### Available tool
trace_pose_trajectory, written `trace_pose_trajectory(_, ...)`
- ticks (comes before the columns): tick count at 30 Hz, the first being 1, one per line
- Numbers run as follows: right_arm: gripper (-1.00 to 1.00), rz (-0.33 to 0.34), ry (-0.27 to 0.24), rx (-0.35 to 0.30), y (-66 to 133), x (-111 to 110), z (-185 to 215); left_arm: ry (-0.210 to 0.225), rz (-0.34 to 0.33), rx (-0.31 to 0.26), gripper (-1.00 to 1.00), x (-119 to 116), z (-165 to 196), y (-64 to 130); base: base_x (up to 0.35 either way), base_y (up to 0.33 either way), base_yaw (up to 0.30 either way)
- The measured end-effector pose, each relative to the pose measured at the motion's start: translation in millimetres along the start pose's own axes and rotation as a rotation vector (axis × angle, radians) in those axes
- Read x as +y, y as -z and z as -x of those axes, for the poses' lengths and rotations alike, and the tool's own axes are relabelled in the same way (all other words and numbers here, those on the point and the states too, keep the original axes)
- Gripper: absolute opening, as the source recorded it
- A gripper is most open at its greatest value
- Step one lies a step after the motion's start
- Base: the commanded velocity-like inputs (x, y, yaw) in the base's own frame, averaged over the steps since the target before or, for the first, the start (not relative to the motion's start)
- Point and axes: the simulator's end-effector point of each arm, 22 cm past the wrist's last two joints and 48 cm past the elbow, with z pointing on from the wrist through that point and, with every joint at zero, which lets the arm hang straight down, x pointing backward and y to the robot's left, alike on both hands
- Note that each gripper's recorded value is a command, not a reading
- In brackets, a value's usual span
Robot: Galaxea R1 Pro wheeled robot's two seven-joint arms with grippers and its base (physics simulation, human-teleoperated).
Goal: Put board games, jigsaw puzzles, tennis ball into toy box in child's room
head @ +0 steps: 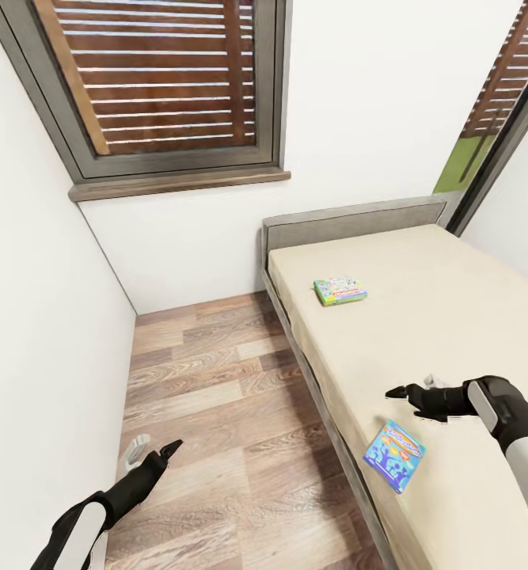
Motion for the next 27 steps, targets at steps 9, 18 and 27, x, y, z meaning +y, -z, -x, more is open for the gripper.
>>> trace_pose_trajectory(9, 1.0, 0.001, 0.011, -0.019, 1.0, 1.6, 6.0, -0.014, -0.011, -0.014, 1.0, -6.2, 8.0, 1.6, 0.0, 0.0, 0.0)
trace_pose_trajectory(18, 1.0, 0.001, 0.011, -0.019, 1.0, 1.6, 6.0, -0.014, -0.011, -0.014, 1.0, -6.2, 8.0, 1.6, 0.0, 0.0, 0.0)
trace_pose_trajectory(27, 1.0, 0.001, 0.011, -0.019, 1.0, 1.6, 6.0, -0.014, -0.011, -0.014, 1.0, -6.3, 8.0, 1.6, 0.0, 0.0, 0.0)
